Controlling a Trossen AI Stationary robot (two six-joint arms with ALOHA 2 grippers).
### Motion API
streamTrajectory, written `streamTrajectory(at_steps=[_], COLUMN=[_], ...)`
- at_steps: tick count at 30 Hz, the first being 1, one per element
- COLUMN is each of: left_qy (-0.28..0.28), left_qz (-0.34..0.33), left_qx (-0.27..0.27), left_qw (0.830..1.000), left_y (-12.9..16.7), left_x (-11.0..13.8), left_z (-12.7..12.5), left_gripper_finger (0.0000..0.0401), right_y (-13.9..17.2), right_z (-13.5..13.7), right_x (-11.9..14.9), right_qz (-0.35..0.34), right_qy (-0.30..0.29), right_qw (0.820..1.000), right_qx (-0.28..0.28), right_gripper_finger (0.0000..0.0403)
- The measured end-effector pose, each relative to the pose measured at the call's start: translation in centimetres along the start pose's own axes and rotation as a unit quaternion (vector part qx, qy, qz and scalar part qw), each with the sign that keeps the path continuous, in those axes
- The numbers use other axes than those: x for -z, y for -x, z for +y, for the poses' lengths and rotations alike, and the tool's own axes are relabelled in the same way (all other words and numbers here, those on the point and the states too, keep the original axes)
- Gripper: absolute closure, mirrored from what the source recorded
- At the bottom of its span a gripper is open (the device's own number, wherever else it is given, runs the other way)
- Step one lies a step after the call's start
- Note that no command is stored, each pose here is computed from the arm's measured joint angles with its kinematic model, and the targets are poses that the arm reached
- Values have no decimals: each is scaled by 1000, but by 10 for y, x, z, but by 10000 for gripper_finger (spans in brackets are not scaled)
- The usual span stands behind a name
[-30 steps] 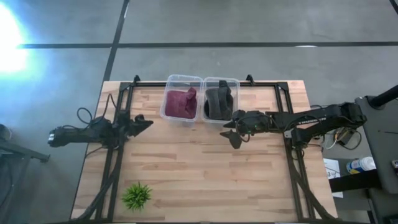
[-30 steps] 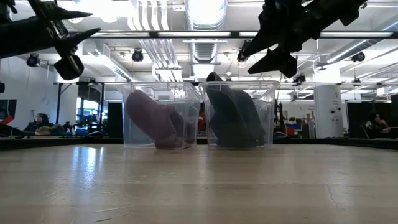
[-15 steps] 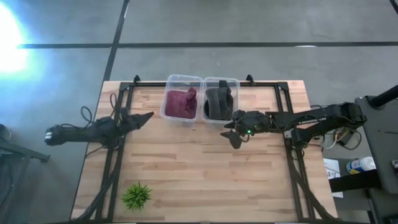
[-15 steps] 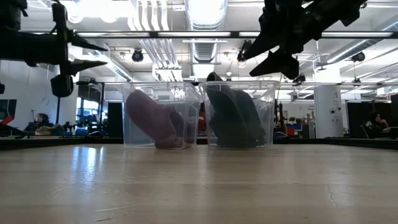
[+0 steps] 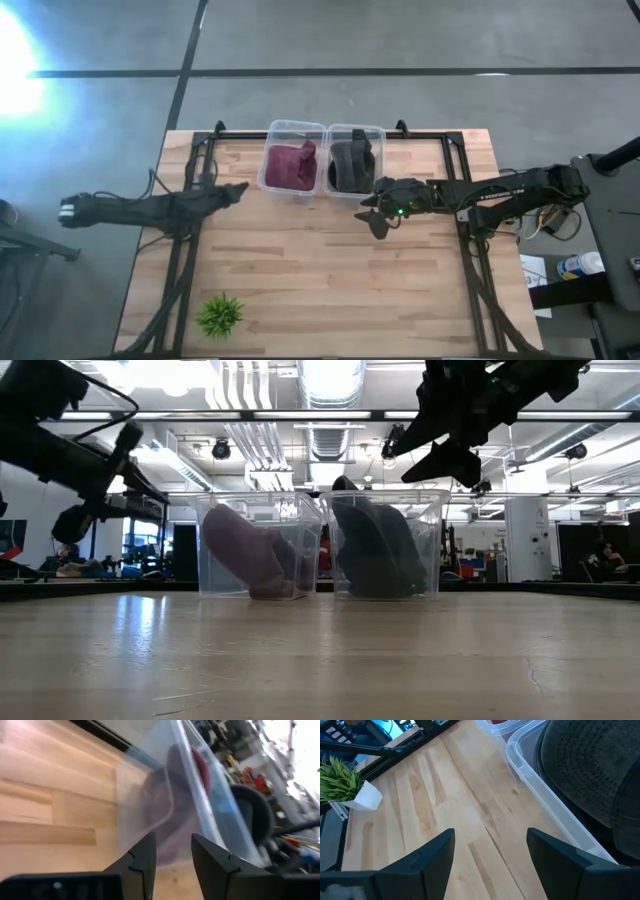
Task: Pick & Place hat
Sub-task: Adjust the left transparent bin
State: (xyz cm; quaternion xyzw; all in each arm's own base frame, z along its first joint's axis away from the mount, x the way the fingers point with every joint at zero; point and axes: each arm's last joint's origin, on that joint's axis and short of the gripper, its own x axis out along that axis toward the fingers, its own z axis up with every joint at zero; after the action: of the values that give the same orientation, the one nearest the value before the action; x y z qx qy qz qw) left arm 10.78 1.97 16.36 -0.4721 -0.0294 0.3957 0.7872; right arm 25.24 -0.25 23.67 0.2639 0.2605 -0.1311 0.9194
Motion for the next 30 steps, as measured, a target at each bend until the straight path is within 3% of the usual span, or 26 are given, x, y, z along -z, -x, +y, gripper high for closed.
streamTrajectory(at_steps=[9,30], left_qy=[-48,-88], left_qz=[-24,69], left_qx=[-3,46], left_qw=[999,993], left_y=[-13,-40], left_x=[3,25], left_z=[-8,-25], left_gripper_finger=[285,284], right_y=[0,0], right_z=[0,-2], right_x=[0,4], right_qz=[1,19], right_qy=[-2,-2], right_qw=[1000,1000], right_qx=[-2,7], right_gripper_finger=[156,156])
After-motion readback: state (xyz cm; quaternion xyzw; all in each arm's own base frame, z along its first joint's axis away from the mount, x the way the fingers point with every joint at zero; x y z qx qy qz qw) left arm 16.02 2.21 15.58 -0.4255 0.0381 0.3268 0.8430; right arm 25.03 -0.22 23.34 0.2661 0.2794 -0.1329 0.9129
